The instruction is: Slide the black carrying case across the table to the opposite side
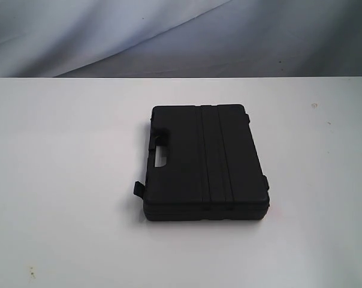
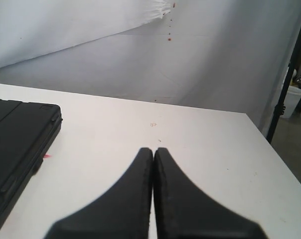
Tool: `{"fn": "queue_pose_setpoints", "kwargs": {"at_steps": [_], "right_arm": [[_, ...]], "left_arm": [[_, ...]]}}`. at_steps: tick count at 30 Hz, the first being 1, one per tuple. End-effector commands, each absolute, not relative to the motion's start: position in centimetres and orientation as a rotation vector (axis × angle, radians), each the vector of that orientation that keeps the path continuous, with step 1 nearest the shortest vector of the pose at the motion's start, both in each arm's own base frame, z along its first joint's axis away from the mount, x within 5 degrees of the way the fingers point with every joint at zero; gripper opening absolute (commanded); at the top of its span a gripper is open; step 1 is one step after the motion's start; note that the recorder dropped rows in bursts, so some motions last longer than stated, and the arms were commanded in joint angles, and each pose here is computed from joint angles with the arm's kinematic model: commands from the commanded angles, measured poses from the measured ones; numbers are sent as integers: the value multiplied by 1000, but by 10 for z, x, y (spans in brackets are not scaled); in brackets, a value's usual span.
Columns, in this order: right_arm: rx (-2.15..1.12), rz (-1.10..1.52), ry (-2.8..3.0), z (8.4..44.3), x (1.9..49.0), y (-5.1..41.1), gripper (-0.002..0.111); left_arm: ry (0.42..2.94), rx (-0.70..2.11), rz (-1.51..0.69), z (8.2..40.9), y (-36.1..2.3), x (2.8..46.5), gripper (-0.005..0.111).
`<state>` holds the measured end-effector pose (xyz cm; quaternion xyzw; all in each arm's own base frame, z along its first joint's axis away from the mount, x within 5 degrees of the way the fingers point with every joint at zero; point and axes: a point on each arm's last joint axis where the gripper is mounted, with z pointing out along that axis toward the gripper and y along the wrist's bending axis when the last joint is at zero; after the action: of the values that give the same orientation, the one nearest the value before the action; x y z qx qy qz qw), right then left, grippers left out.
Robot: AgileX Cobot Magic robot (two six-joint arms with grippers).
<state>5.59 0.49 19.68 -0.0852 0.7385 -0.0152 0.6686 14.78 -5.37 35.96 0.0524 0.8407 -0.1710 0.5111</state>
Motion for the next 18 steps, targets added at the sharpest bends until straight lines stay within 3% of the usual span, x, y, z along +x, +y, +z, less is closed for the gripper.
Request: {"fn": "queue_pose_setpoints", "kwargs": {"at_steps": [1,18], "right_arm": [[-179,-32,1669,196,56,5,0],[-179,-32,1669,196,56,5,0]], "left_arm": [[2107,190,-435,342,-73,167,0],[2438,210,-306,307,-178,281,0]]}}
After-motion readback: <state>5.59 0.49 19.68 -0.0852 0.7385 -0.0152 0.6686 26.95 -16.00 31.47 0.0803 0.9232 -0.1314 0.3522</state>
